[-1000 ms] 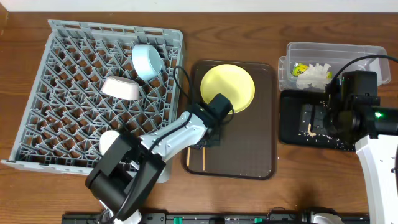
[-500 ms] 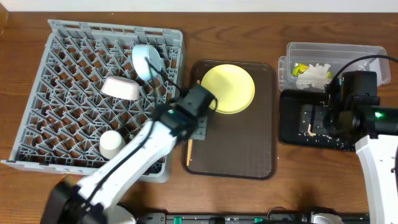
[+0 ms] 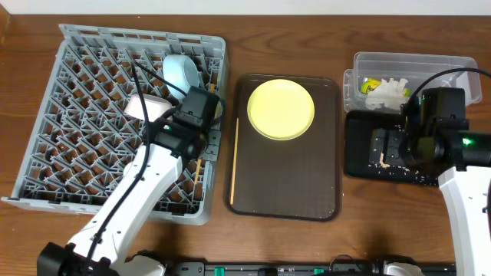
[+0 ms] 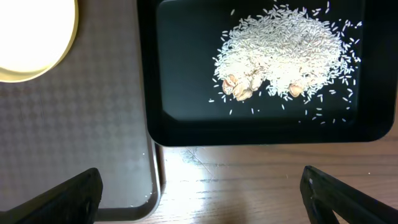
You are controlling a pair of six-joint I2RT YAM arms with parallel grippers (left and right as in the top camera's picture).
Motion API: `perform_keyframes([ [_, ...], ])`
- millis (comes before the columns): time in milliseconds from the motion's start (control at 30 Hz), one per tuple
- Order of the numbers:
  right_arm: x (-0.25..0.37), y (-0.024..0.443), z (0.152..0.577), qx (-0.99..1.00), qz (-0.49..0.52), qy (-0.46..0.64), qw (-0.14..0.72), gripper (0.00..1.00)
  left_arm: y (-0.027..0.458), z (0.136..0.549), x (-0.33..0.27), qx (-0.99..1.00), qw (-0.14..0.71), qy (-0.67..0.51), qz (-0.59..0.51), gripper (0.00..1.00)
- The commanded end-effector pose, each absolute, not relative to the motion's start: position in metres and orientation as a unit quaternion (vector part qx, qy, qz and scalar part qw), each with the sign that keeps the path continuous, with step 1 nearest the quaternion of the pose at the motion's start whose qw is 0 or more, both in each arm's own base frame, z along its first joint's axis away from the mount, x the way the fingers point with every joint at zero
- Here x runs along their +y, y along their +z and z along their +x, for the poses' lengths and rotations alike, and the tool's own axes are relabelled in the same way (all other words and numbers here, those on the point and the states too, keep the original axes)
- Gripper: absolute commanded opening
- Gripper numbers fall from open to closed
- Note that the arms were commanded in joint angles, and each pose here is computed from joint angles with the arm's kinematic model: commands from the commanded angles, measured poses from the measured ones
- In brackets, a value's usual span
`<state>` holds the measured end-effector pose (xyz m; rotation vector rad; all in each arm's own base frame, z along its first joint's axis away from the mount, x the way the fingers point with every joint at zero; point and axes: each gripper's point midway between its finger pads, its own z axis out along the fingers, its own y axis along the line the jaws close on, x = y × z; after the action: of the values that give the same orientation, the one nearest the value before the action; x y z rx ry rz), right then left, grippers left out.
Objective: Sort waste into correct bins and load items into the dishwasher
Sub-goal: 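Carry the chopsticks to the rack and insert them upright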
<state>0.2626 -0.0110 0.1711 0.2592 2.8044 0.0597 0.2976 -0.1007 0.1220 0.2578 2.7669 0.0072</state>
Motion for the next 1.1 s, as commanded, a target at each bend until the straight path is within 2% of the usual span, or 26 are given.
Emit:
perform_keyframes([
  [0, -0.014, 0.177, 0.265, 0.980, 0.103, 0.019, 0.170, 0.99, 0.120, 0.304, -0.093, 0.979, 0.177, 0.012, 0.103, 0.06],
  [67, -0.014, 0.177, 0.265, 0.980, 0.103, 0.019, 0.170, 0.99, 0.115, 0.304, -0.094, 0.980, 0.171, 0.014, 0.103, 0.11],
  [133, -0.014, 0.177, 0.265, 0.980, 0.103, 0.019, 0.170, 0.99, 0.111, 0.304, -0.094, 0.981, 0.164, 0.016, 0.103, 0.22],
  [233, -0.014, 0.177, 0.265, 0.980, 0.103, 0.019, 0.170, 0.99, 0.107, 0.307, -0.093, 0.981, 0.161, 0.021, 0.103, 0.25],
  [300, -0.014, 0.177, 0.265, 0.980, 0.103, 0.019, 0.170, 0.99, 0.108, 0.309, -0.091, 0.980, 0.167, 0.027, 0.102, 0.36],
  [367, -0.014, 0.177, 0.265, 0.980, 0.103, 0.019, 0.170, 0.99, 0.111, 0.311, -0.092, 0.979, 0.174, 0.025, 0.101, 0.39],
  [467, -0.014, 0.176, 0.265, 0.980, 0.103, 0.019, 0.169, 0.99, 0.129, 0.314, -0.095, 0.975, 0.201, 0.012, 0.099, 0.40],
  [567, -0.014, 0.177, 0.265, 0.980, 0.103, 0.019, 0.169, 0.99, 0.149, 0.310, -0.116, 0.969, 0.223, -0.058, 0.093, 0.40],
  [700, -0.014, 0.177, 0.265, 0.980, 0.103, 0.019, 0.170, 0.99, 0.158, 0.299, -0.144, 0.966, 0.216, -0.126, 0.066, 0.40],
  [867, -0.014, 0.177, 0.265, 0.980, 0.103, 0.019, 0.170, 0.99, 0.144, 0.284, -0.173, 0.969, 0.188, -0.132, 0.090, 0.40],
  [1067, -0.014, 0.176, 0.264, 0.980, 0.103, 0.019, 0.167, 0.99, 0.083, 0.274, -0.195, 0.989, 0.113, -0.079, 0.060, 0.40],
])
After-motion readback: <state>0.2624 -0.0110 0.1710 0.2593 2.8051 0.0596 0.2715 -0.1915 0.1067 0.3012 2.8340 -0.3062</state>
